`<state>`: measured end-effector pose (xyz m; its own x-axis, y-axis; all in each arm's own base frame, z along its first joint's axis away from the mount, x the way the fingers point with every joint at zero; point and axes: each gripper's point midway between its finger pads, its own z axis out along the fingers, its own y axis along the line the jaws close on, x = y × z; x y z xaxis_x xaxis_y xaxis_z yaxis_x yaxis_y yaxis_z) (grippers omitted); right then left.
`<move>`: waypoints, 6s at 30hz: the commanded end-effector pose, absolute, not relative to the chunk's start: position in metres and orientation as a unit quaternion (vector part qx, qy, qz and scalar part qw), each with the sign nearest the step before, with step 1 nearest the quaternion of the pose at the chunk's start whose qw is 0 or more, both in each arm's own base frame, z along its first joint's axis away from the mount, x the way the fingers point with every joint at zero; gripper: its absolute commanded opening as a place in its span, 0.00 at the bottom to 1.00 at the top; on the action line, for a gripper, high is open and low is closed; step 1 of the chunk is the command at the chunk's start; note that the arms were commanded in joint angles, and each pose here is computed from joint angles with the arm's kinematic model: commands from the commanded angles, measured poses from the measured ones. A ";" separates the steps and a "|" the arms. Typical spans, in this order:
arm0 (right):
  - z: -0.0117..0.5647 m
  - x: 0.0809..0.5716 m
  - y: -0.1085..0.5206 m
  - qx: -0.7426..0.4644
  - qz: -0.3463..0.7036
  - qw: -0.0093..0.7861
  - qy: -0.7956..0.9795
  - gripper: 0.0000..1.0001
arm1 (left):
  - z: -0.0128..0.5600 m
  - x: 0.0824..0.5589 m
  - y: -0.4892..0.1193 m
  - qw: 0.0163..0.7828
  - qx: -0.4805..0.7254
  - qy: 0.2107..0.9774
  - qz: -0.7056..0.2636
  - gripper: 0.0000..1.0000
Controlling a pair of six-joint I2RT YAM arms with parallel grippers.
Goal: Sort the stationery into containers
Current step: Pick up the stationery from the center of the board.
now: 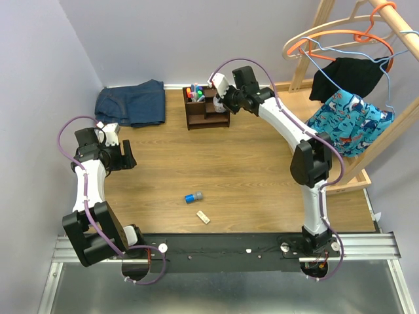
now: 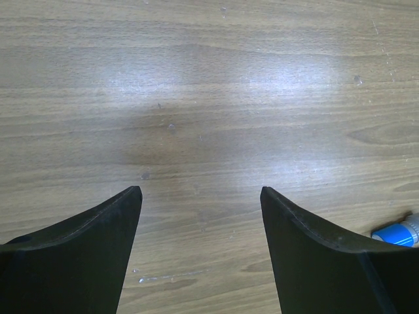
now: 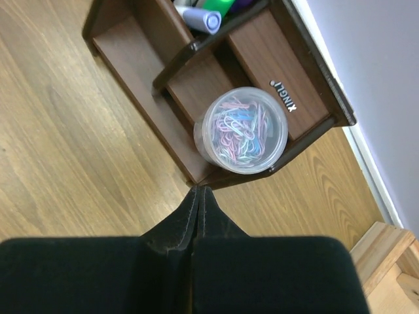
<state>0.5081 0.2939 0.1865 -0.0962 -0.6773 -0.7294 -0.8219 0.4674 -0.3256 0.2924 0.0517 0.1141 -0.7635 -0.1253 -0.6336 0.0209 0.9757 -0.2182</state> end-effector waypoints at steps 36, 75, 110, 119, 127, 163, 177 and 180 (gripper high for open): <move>0.156 0.561 0.302 -0.483 0.046 0.459 0.744 0.09 | 0.114 0.294 0.055 0.341 -0.030 0.934 -0.103 0.83; 0.143 0.331 0.293 -0.644 0.105 0.286 0.701 0.71 | 0.150 0.310 0.061 0.387 0.024 0.918 -0.083 0.84; 0.037 0.168 0.440 -0.846 -0.020 0.032 0.531 0.61 | 0.175 0.258 0.102 0.391 0.031 0.919 -0.044 0.87; 0.033 0.177 0.440 -0.849 -0.037 0.040 0.526 0.61 | 0.173 0.260 0.097 0.394 0.014 0.917 -0.062 0.87; 0.028 0.181 0.444 -0.846 -0.027 0.047 0.531 0.61 | 0.168 0.254 0.093 0.388 0.011 0.920 -0.064 0.87; 0.012 0.188 0.456 -0.837 -0.010 0.062 0.544 0.59 | 0.159 0.252 0.088 0.377 0.012 0.923 -0.081 0.87; 0.012 0.187 0.460 -0.836 -0.002 0.066 0.545 0.50 | 0.159 0.252 0.088 0.376 0.012 0.923 -0.084 0.88; 0.023 0.188 0.474 -0.827 0.010 0.093 0.554 0.45 | 0.158 0.251 0.087 0.375 0.012 0.923 -0.086 0.88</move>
